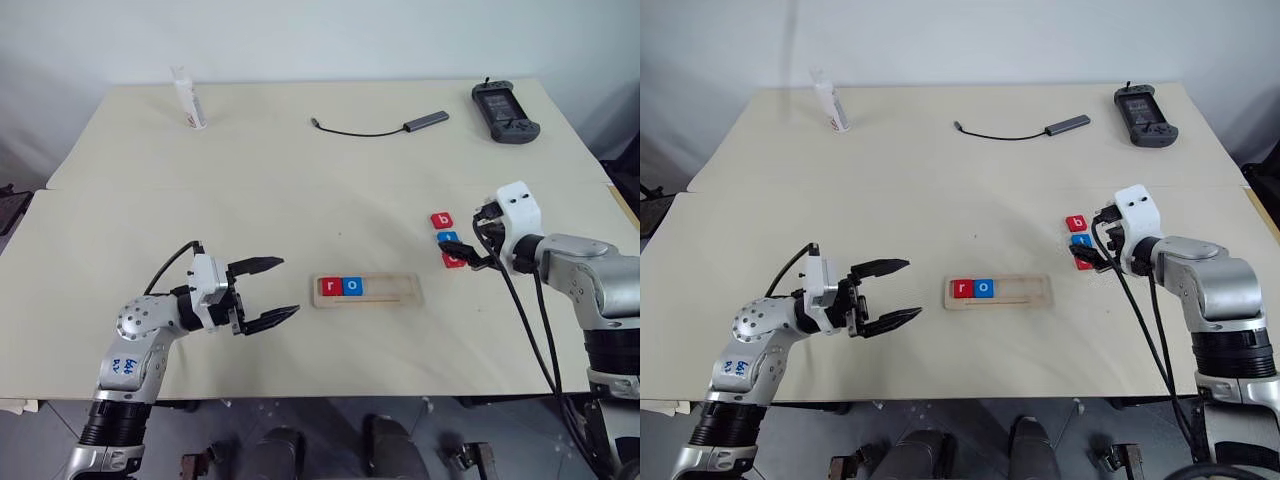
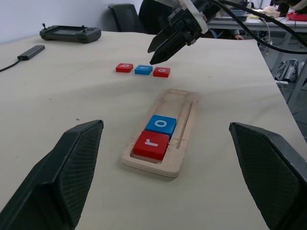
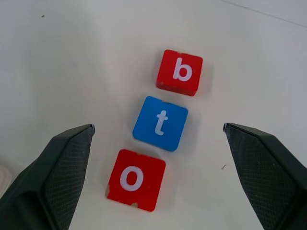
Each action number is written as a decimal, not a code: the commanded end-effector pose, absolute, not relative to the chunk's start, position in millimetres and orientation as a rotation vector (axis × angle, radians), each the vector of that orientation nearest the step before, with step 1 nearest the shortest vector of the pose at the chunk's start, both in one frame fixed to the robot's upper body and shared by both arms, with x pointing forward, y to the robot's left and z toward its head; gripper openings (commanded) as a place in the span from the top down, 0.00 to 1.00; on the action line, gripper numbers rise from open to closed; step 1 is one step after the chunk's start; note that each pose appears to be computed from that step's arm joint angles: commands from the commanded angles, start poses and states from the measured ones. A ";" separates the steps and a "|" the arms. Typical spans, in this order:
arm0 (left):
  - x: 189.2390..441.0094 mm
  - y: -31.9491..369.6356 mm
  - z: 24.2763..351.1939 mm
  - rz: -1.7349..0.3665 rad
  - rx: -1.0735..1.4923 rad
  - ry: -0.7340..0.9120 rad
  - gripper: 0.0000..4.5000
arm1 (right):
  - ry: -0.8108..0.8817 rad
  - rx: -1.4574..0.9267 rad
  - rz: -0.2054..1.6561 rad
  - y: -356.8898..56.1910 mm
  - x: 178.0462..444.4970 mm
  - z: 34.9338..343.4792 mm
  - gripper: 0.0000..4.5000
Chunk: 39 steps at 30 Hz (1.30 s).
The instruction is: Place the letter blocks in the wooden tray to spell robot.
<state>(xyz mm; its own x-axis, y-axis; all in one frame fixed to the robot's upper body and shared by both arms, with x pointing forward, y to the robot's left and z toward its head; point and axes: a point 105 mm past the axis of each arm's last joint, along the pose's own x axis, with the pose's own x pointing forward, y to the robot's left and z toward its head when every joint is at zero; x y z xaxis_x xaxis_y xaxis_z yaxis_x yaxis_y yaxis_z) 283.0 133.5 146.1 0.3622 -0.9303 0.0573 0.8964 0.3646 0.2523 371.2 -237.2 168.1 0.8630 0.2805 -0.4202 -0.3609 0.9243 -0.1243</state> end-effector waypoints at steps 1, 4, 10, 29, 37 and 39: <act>282.3 134.9 155.4 -1.170 0.211 -0.248 0.01 | 0.335 -0.217 0.311 -237.9 382.0 186.0 0.00; 280.9 131.4 155.2 -1.187 0.185 -0.240 0.01 | 0.330 -0.206 0.302 -232.0 395.9 185.8 0.00; 283.9 128.6 156.3 -1.188 0.211 -0.252 0.01 | 0.345 -0.202 0.271 -225.3 423.9 175.3 0.00; 284.1 126.1 158.3 -1.184 0.218 -0.262 0.00 | 0.430 -0.168 0.226 -222.5 434.2 156.9 0.68; 292.7 117.0 160.8 -1.189 0.192 -0.272 0.00 | 0.322 -0.148 0.263 -219.9 428.7 191.1 0.68; 294.8 115.0 162.7 -1.194 0.182 -0.278 0.00 | 0.297 -0.151 0.283 -219.6 421.5 202.8 0.68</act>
